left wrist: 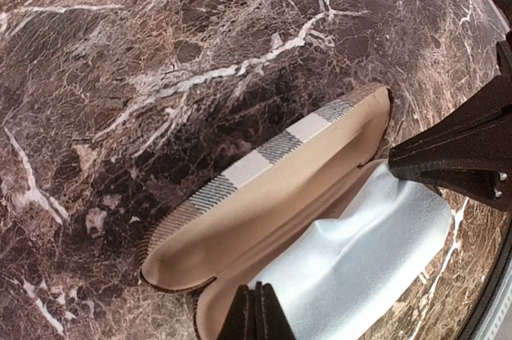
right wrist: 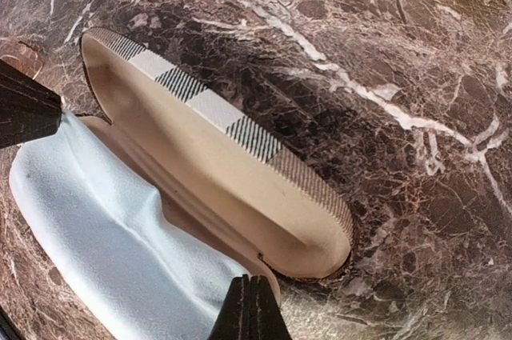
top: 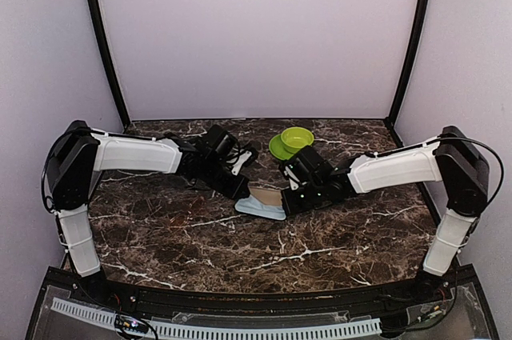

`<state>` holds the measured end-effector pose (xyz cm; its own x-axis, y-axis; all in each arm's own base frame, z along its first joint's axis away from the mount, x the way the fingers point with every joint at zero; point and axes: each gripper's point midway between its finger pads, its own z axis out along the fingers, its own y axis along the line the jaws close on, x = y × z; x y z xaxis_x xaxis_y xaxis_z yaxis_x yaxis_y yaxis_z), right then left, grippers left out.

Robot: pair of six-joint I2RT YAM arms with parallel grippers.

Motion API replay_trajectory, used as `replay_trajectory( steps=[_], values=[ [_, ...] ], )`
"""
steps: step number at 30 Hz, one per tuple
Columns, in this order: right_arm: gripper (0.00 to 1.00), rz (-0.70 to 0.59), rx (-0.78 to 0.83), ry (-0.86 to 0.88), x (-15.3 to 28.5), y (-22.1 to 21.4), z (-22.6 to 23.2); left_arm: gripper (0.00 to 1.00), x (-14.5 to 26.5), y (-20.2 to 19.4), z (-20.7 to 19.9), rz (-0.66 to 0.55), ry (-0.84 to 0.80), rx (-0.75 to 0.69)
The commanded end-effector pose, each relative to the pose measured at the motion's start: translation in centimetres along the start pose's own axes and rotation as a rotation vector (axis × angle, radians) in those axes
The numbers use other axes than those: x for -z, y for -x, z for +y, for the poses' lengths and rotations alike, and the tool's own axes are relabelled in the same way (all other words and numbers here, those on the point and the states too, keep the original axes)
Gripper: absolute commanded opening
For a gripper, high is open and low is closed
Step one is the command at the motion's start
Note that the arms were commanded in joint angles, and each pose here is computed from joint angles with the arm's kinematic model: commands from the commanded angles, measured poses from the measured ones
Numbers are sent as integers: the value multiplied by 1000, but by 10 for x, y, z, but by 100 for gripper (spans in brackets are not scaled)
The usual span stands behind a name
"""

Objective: Organize the sunglasses
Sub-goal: Place the folded cleaning cloth in the sunglasses case.

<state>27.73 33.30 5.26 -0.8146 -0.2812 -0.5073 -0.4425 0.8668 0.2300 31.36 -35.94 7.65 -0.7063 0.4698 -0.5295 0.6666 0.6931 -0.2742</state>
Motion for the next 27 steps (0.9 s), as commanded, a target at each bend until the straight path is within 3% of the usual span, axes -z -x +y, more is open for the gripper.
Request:
replay_trajectory(
  steps=[1, 27],
  values=[
    [0, -23, 5, 9, -3, 10, 3, 0, 2, 2, -1, 7, -11, -8],
    [0, -10, 15, 15, -5, 8, 4, 0, -3, -6, 1, 42, -8, -5]
  ],
)
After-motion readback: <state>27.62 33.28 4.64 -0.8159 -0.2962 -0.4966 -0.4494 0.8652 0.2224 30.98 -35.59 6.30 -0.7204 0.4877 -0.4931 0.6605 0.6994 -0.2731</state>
